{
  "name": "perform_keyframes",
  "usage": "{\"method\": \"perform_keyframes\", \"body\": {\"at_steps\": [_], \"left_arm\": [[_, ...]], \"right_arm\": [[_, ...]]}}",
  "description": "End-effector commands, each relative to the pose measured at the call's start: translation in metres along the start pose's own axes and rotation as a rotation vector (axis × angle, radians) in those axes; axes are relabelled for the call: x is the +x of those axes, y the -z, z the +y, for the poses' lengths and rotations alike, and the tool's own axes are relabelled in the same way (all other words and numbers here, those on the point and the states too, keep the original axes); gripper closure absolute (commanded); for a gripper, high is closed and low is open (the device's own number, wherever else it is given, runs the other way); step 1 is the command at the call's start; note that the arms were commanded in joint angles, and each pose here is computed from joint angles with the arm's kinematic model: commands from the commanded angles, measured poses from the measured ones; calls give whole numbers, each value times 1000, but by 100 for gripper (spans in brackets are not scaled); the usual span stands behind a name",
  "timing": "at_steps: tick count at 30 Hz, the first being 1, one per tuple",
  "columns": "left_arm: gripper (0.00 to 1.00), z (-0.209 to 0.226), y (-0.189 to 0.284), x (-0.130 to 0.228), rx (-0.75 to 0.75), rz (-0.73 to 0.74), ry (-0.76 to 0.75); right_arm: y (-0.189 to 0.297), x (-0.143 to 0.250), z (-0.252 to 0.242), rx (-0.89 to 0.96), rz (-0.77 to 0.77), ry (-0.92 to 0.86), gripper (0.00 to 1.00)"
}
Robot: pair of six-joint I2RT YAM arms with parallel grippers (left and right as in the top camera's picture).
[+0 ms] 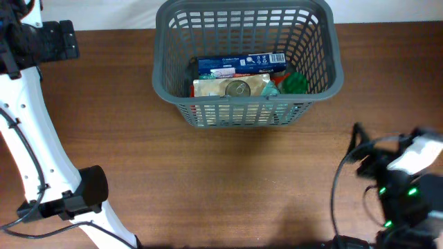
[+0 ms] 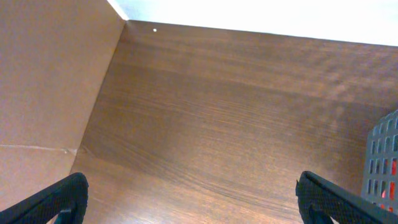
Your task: Pack container
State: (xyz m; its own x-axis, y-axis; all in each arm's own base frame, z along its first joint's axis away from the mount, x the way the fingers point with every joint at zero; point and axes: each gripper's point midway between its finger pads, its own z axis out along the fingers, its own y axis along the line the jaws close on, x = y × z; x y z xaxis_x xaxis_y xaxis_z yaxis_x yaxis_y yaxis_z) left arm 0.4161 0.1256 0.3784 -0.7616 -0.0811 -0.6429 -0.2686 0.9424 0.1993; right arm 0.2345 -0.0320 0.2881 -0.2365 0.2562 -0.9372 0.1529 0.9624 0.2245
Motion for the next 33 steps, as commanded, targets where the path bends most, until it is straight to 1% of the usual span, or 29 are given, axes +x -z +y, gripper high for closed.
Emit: {"method": "perform_keyframes", "body": {"at_steps": [1,7,12,17,23,33], "left_arm": [[1,0,-3,1,8,7,11],[1,0,-3,1,8,7,11],[1,0,-3,1,8,7,11],[1,0,-3,1,8,7,11],[1,0,-3,1,8,7,11],[1,0,-3,1,8,7,11]], "right_arm": [[4,30,-1,-17,-10,20,1],[-6,100,-4,-58,38,37,1],[-13,136,0,-111,55,53,1],[-18,150,10,-163,83,70,1],[-27,175,3,-144,133,72,1],[-27,171,3,-140,119,72,1]]}}
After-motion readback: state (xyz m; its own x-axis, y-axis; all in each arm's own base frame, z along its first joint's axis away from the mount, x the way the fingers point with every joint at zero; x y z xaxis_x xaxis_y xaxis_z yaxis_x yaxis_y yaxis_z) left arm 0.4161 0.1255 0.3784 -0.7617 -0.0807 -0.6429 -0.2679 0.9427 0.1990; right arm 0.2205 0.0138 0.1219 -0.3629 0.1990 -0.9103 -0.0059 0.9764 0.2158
